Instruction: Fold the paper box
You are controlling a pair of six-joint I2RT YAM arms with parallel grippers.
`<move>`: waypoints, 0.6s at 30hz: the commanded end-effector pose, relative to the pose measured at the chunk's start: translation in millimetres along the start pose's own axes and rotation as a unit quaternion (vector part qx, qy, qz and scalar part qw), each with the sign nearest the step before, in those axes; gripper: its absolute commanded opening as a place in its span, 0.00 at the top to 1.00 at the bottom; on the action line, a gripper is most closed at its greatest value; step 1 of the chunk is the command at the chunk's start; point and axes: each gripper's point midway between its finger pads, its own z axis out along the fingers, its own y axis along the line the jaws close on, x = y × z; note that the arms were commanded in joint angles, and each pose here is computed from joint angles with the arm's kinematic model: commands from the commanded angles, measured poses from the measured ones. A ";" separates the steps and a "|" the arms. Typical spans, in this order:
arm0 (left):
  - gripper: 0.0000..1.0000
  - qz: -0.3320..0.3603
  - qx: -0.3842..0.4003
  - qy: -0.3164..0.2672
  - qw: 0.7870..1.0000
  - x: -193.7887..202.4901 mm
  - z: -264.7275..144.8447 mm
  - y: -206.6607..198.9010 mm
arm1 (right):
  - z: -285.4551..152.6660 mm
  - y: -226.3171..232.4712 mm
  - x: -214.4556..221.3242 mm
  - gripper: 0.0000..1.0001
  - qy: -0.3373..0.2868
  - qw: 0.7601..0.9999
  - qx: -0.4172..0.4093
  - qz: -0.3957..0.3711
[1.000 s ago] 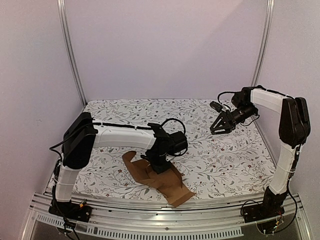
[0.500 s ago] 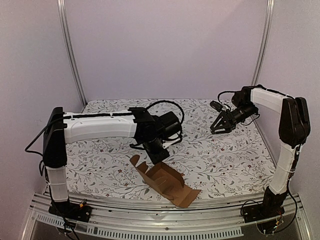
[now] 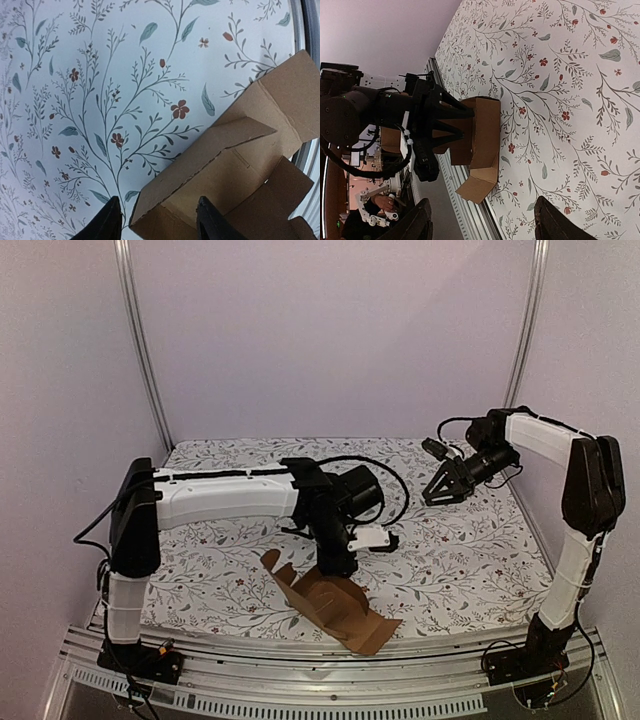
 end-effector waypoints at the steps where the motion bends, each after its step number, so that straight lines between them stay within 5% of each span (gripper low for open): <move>1: 0.50 0.054 0.049 0.000 0.997 -6.2 20.1 -20.4 | -6.7 6.1 -5.8 0.32 -0.009 1.000 0.013 -0.026; 8: 0.52 0.021 0.003 0.020 1.000 -5.3 29.4 -3.7 | -4.2 3.3 -4.2 0.32 -0.004 1.000 0.008 -0.022; 13: 0.45 -0.110 -0.099 0.011 0.989 0.5 -9.7 49.4 | -3.8 3.2 -3.6 0.32 -0.003 1.000 0.005 -0.023; 18: 0.43 -0.251 -0.095 0.054 0.962 53.4 -21.6 61.3 | -2.0 1.1 -1.9 0.32 0.002 1.000 0.002 -0.021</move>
